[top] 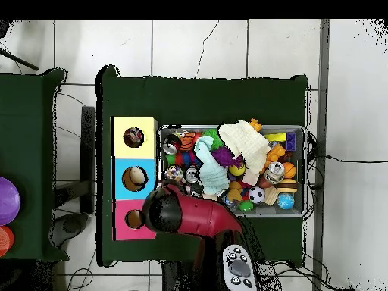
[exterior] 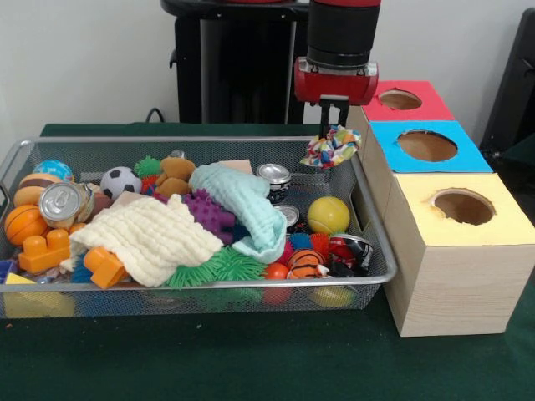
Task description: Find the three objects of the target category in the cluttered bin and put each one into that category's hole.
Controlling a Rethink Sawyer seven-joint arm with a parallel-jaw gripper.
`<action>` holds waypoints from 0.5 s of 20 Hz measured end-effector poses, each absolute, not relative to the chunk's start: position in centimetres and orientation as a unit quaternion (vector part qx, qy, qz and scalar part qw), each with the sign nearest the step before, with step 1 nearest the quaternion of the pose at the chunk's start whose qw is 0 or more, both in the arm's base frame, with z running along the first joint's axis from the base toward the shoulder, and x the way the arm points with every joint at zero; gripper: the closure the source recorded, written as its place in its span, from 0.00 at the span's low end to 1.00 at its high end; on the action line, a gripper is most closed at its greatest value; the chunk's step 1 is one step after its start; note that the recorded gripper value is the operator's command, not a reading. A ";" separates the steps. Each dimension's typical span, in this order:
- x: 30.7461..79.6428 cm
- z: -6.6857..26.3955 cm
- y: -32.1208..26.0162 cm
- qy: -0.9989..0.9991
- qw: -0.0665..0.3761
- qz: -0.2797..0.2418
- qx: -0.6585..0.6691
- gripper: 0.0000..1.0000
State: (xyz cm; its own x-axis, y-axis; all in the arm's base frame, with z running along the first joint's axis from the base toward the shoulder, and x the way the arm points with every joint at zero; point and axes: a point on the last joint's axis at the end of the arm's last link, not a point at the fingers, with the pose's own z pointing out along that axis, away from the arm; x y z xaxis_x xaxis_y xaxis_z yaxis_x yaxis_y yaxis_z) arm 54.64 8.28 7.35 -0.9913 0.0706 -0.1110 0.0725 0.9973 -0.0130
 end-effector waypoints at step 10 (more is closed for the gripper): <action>58.0 9.8 11.3 0.999 0.045 0.006 0.028 1.00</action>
